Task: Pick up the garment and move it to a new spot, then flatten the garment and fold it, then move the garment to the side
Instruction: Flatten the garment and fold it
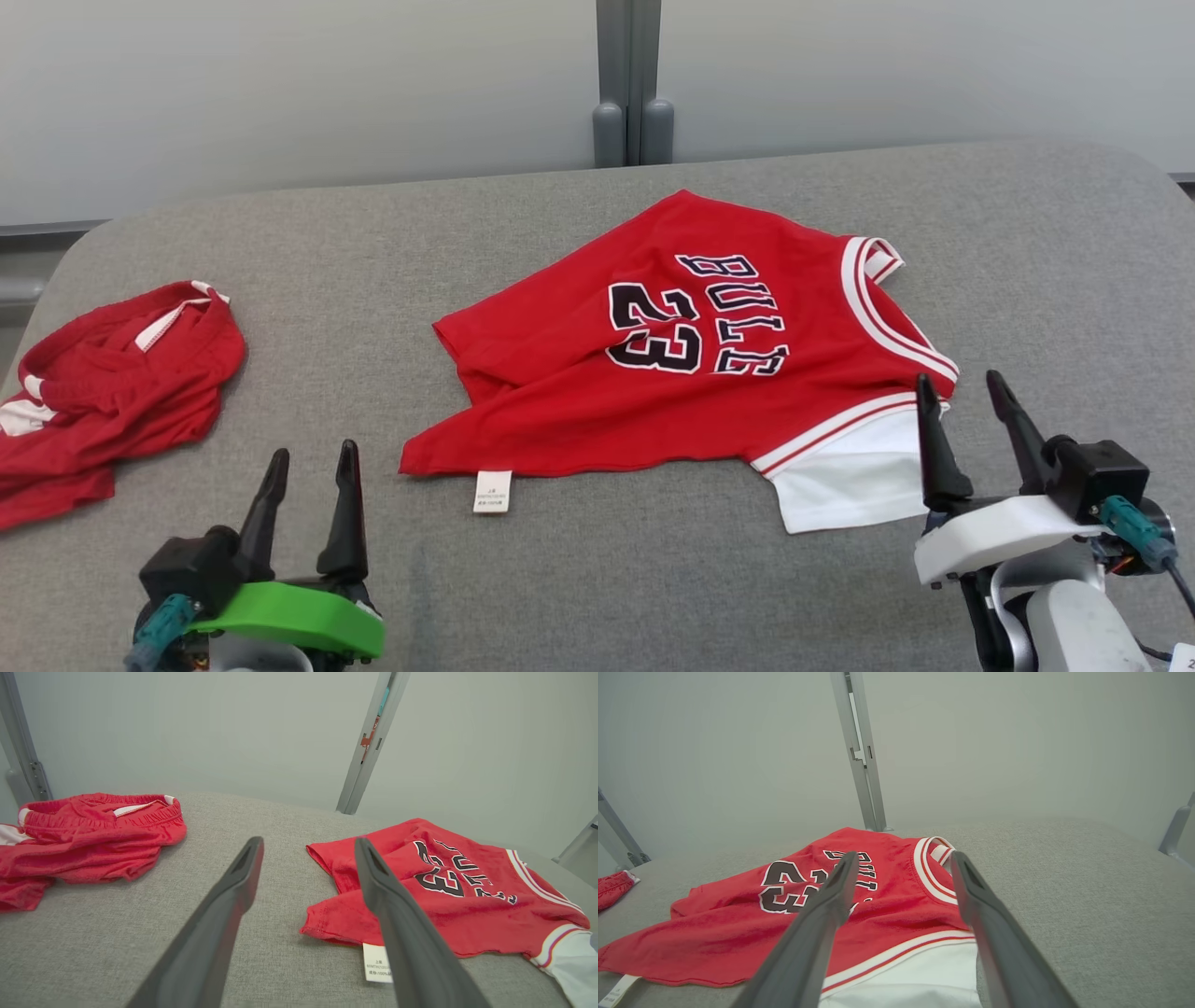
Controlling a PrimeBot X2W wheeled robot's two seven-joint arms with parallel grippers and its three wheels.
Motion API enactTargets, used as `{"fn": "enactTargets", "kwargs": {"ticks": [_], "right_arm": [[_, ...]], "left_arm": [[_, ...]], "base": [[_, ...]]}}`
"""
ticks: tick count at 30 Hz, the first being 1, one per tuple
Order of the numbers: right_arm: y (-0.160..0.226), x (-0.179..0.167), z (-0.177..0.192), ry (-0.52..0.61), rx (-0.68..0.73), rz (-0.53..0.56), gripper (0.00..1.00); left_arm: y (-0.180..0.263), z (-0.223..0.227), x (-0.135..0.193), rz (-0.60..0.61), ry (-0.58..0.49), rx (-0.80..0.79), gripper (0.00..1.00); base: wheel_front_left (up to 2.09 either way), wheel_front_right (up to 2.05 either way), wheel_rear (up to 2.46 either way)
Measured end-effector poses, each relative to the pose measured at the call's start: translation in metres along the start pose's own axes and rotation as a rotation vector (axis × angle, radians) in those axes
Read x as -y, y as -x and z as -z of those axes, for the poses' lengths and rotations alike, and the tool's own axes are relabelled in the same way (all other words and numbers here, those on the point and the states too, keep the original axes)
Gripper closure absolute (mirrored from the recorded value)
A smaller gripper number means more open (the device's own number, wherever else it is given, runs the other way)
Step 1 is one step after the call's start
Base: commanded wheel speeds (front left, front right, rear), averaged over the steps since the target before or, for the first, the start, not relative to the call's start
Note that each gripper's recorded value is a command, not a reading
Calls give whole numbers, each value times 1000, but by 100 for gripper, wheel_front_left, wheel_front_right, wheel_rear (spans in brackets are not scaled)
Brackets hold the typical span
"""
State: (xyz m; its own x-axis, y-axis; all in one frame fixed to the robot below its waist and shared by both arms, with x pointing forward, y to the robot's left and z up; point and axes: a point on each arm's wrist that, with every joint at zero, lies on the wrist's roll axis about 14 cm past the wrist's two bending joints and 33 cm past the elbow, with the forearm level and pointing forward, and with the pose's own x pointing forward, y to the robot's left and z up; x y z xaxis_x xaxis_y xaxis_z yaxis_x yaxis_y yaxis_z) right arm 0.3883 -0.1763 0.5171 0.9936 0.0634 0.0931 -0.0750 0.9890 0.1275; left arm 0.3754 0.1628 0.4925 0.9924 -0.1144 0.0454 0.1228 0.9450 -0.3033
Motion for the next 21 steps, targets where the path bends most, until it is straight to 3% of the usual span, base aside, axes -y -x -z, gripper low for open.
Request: {"fn": "enactTargets", "kwargs": {"ticks": [5, 13, 21], "right_arm": [[-1, 16, 7, 8, -64, 45, 0], [16, 42, 65, 20, -363, 123, 0], [20, 47, 103, 6, -494, 138, 0]], "left_arm": [[-8, 23, -2, -13, 55, -99, 0], [-29, 66, 0, -32, 51, -315, 0], [-34, 111, 6, -42, 44, -470, 0]], "base": [[0, 0, 0], [0, 0, 0], [0, 0, 0]]}}
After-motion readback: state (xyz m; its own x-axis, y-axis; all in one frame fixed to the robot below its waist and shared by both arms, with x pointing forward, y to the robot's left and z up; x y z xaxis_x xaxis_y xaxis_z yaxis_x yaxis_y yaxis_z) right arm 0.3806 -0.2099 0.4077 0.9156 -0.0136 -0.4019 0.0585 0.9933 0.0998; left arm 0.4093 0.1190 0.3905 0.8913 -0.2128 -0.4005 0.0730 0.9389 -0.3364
